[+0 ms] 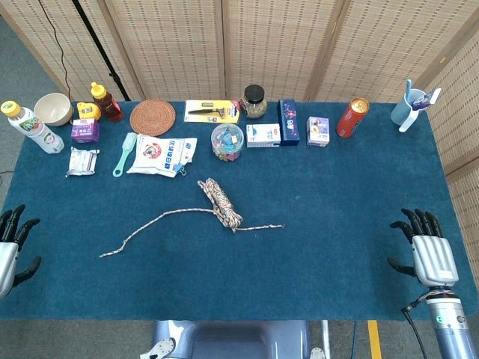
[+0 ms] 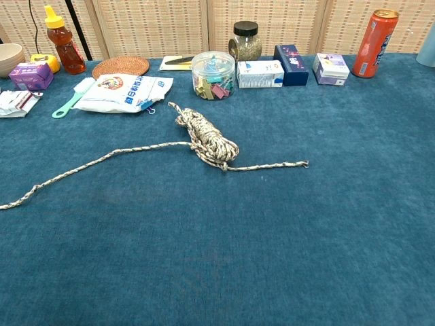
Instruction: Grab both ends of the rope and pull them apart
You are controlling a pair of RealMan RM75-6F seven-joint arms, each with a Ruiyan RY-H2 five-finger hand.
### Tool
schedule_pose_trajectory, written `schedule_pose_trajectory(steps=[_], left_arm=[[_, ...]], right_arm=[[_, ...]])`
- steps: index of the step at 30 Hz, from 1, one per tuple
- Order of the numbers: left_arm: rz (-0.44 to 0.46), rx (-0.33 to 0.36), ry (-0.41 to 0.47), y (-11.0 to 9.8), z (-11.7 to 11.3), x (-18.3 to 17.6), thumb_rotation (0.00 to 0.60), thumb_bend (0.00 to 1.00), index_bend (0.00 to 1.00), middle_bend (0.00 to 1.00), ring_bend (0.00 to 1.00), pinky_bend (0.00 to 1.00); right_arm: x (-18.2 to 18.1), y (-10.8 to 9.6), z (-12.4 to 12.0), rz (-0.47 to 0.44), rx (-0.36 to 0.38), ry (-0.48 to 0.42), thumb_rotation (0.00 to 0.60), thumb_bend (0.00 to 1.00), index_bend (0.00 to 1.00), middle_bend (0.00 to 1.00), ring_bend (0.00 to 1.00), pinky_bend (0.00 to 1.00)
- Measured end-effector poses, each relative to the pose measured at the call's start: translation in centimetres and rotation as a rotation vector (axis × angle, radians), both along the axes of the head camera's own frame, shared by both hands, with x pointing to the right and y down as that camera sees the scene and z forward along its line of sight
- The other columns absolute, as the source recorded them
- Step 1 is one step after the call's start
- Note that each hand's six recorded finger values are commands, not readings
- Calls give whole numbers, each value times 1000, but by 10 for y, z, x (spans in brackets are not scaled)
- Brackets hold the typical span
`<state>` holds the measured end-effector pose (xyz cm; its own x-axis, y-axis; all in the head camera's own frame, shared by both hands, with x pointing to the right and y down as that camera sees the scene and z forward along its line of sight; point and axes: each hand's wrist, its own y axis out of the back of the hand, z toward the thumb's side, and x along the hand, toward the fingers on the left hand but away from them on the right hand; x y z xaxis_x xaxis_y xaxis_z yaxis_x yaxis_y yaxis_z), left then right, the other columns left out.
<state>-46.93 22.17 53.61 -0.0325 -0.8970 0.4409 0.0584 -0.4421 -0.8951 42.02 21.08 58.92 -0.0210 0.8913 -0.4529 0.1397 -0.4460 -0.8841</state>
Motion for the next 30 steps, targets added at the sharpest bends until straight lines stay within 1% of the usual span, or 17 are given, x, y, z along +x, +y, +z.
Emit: schedule_pose_trajectory(steps=[5, 10, 17, 30], left_arm=[[0, -7, 3, 0, 2, 0, 600, 275, 206, 36, 17, 15], [4, 4, 6, -1, 0, 1, 600, 274, 206, 36, 17, 15], [6, 0, 11, -1, 1, 2, 600, 275, 212, 40, 38, 15], [20, -6, 20, -3, 2, 7, 600, 275, 235, 41, 38, 15]], right_arm=[[0, 0, 1, 4, -2, -1, 600, 198, 308, 134, 24, 15], [0, 0, 0, 1, 1, -4, 600, 198, 309, 134, 27, 20], [1, 1, 0, 7, 3, -7, 600, 197, 315, 141, 33, 28], [2, 2, -2, 16, 15, -27, 600, 198, 348, 167, 50, 40]])
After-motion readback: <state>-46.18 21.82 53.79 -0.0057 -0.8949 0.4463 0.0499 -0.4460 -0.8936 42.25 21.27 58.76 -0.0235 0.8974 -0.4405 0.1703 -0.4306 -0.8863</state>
